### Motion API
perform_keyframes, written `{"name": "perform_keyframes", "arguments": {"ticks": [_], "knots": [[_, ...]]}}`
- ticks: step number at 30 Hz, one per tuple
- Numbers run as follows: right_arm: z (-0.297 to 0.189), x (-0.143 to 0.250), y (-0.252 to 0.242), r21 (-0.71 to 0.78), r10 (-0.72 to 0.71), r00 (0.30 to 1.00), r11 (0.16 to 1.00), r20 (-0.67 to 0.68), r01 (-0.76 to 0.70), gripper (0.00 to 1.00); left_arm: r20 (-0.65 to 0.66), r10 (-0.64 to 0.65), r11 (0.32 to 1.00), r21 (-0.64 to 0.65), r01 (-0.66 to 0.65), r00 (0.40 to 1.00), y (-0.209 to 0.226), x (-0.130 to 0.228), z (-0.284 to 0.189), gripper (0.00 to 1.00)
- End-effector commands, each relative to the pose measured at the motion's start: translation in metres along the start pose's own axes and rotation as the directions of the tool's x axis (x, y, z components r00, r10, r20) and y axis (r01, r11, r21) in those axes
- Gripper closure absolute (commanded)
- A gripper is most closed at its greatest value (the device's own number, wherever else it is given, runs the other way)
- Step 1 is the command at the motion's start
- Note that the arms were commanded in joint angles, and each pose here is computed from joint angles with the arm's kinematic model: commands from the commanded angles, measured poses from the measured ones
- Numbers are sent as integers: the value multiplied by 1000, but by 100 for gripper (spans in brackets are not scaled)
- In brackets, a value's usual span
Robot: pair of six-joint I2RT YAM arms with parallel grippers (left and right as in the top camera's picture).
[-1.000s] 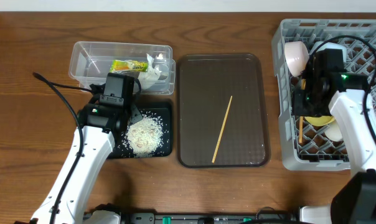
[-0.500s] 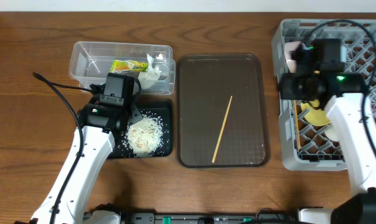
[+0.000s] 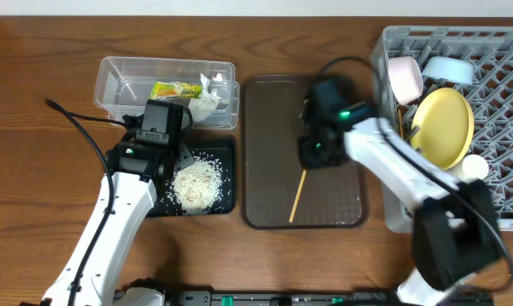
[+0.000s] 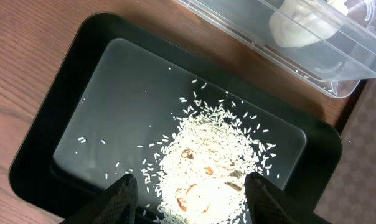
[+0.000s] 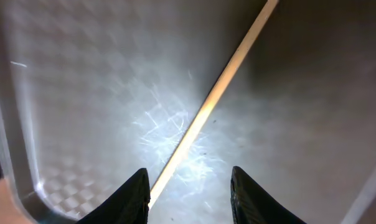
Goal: Sort waste into correct bins and load items into the dishwasher rack
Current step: 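Reach the right gripper back and grasp the second chopstick, then carry the second chopstick with the right gripper into the dish rack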
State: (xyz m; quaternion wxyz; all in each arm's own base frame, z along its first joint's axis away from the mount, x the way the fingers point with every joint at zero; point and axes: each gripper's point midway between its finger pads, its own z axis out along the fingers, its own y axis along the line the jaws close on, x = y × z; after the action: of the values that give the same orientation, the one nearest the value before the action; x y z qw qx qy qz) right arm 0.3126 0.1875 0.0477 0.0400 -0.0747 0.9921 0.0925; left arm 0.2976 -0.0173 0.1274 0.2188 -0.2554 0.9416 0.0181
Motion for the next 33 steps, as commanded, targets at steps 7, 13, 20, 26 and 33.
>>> {"name": "perform_keyframes", "arguments": {"ticks": [7,13,20,26,33], "knots": [[57,25,-7,116,165,978,982,-128,-150,73,11,-8,1000,0,8,1000,1,-4,-3,42],[37,4,-24,158,190,981,971,-36,-182,99,12,-8,1000,0,8,1000,1,-4,-3,42],[-50,-49,-56,101,132,977,984,170,-150,99,11,-8,1000,-1,8,1000,1,-4,-3,41],[-121,-56,-104,114,101,948,983,301,-141,99,12,-8,1000,0,8,1000,1,-4,-3,41],[-123,-23,-161,171,142,969,969,201,-177,99,12,-9,1000,0,9,1000,1,-4,-3,41]]}}
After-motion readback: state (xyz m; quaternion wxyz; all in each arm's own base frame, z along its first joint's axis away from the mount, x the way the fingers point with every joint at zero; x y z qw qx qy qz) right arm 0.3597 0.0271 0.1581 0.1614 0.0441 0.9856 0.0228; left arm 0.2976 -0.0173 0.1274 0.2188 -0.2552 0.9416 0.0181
